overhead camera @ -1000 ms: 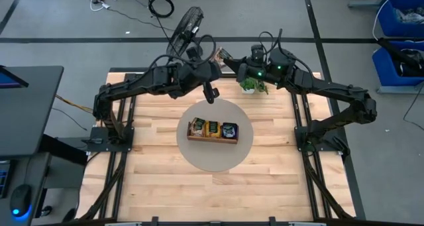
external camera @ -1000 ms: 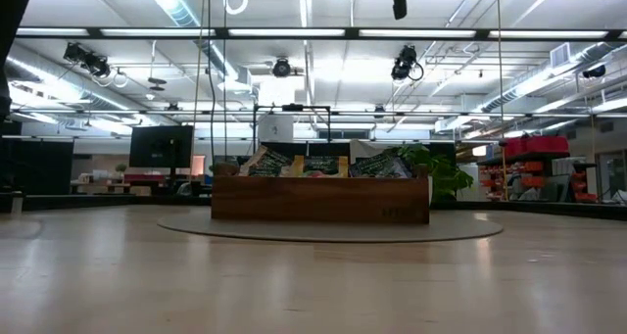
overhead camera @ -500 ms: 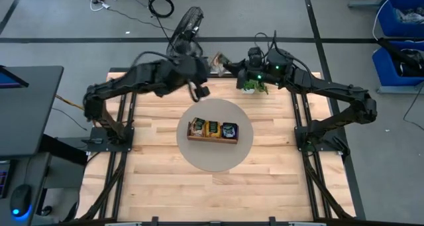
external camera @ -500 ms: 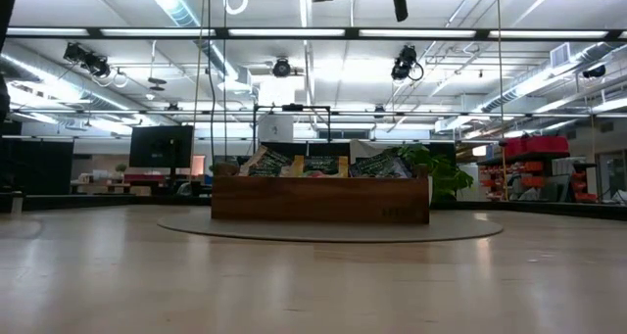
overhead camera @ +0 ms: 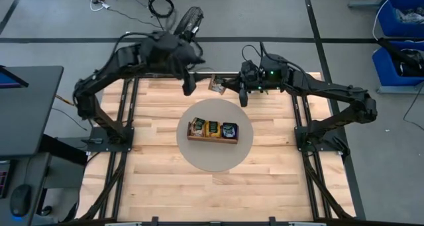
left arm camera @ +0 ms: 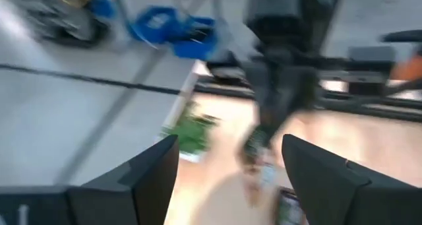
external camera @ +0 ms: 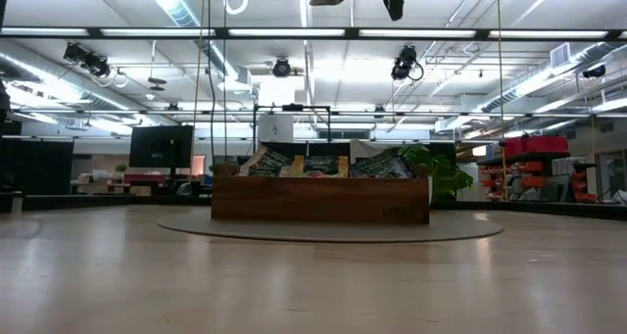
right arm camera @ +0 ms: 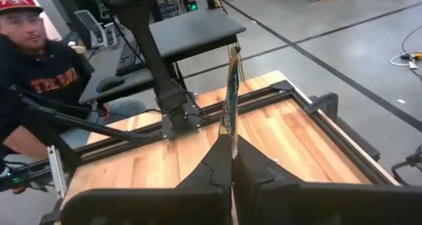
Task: Pick & Place Tea
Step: Put the brown tea bag into the left section of the wooden organizer
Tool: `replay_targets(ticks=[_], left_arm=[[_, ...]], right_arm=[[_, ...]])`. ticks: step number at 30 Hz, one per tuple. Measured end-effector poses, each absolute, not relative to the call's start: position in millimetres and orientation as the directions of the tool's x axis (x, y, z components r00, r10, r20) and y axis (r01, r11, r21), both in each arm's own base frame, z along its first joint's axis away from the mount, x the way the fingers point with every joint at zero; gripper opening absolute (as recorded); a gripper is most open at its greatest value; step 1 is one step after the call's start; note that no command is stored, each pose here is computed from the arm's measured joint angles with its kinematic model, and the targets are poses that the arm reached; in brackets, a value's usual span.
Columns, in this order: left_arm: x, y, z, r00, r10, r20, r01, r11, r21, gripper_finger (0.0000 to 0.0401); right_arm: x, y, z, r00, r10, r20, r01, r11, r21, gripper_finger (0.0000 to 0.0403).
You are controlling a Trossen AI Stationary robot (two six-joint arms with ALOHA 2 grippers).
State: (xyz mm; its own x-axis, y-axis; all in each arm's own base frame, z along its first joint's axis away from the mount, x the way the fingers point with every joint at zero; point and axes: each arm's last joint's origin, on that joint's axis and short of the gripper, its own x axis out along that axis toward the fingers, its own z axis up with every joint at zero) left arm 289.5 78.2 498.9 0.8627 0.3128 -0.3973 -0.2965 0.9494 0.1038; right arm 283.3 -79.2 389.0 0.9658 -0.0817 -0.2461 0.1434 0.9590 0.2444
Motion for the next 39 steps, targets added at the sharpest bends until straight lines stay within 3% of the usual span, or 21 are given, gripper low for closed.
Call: replay_targets(ticks=[5,19,24,33,39], left_arm=[[312,86,477,0.862,0.144,-0.486,-0.171,0.985,-0.012,0.0291],[346,96,446,0.820,0.130,-0.558,-0.111,0.992,0.068,0.0275],[346,96,447,0.822,0.133,-0.554,-0.097,0.991,0.093,0.0209],[349,96,442,0.813,0.095,-0.575,-0.049,0.994,0.095,0.0020],[348,96,442,0.813,0.098,-0.574,-0.026,0.991,0.133,0.0005]], right_arm=[[283,-79,388,0.962,-0.083,-0.258,0.147,0.960,0.239,0.0000],[281,-79,382,0.946,-0.076,-0.315,0.155,0.960,0.235,0.0000],[281,-79,382,0.944,-0.075,-0.320,0.156,0.959,0.235,0.0000],[282,-79,382,0.947,-0.076,-0.311,0.154,0.960,0.234,0.0000],[282,-79,383,0.948,-0.079,-0.309,0.161,0.954,0.251,0.0000]])
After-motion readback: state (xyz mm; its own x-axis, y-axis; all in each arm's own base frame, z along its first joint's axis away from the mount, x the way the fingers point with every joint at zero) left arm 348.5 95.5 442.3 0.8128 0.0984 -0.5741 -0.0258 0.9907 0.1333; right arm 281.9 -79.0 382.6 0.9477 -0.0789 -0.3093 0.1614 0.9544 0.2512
